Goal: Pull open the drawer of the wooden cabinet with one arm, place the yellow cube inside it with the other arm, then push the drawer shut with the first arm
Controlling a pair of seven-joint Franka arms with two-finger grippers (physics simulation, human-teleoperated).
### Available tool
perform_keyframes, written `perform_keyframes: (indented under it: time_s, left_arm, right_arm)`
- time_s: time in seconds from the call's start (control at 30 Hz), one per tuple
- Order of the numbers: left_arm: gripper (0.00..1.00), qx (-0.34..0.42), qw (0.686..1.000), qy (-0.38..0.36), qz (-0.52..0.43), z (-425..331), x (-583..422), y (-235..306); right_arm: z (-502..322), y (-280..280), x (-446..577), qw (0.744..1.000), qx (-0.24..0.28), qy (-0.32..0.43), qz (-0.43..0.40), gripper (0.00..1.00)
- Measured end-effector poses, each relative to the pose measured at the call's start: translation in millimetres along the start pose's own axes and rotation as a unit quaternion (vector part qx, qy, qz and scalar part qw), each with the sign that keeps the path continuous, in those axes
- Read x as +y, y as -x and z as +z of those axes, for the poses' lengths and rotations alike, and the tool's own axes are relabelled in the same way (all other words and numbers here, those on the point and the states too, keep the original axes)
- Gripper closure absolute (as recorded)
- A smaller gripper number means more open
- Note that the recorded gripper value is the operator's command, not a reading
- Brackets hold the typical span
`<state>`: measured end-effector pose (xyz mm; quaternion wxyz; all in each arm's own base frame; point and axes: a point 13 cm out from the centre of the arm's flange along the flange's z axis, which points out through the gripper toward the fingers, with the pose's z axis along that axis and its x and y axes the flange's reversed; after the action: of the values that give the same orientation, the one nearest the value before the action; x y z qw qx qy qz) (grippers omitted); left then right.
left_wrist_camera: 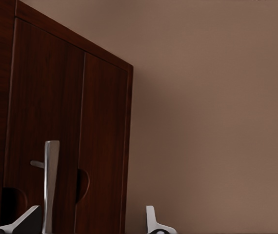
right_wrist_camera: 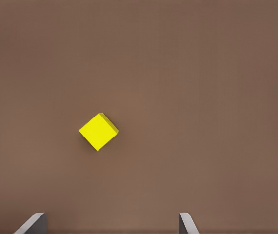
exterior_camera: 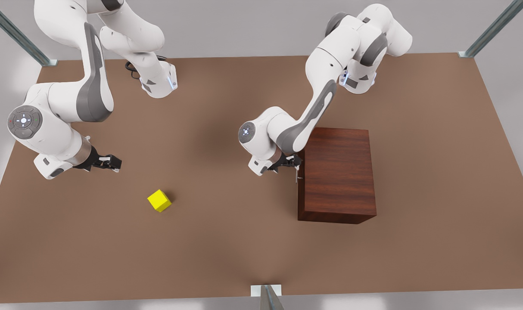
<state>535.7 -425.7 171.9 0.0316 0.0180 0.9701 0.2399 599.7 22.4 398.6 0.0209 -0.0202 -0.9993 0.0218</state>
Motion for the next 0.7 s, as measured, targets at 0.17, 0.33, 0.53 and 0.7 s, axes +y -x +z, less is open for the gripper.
perform_keyframes:
  time_s: [0.17,0.33,0.53,0.7]
  left_arm:
    - [0.0,-0.01,1.0,0.006,-0.018,6.7,-0.8,3.2]
    - [0.0,-0.015,0.999,0.0,-0.033,12.8,-6.3,4.5]
    - [0.0,-0.01,0.998,-0.024,-0.053,3.9,-12.9,5.4]
    - [0.0,-0.004,0.997,-0.042,-0.061,-1.5,-20.7,2.8]
  right_arm:
    - [3.4,0.4,1.2,1.0,0.003,0.0,-0.001,0.0]
    - [3.6,0.5,1.1,1.0,0.003,0.0,-0.001,0.0]
    - [3.6,0.5,1.1,1.0,0.003,0.0,0.0,0.0]
    - [3.6,0.5,1.1,1.0,0.003,0.0,0.0,0.0]
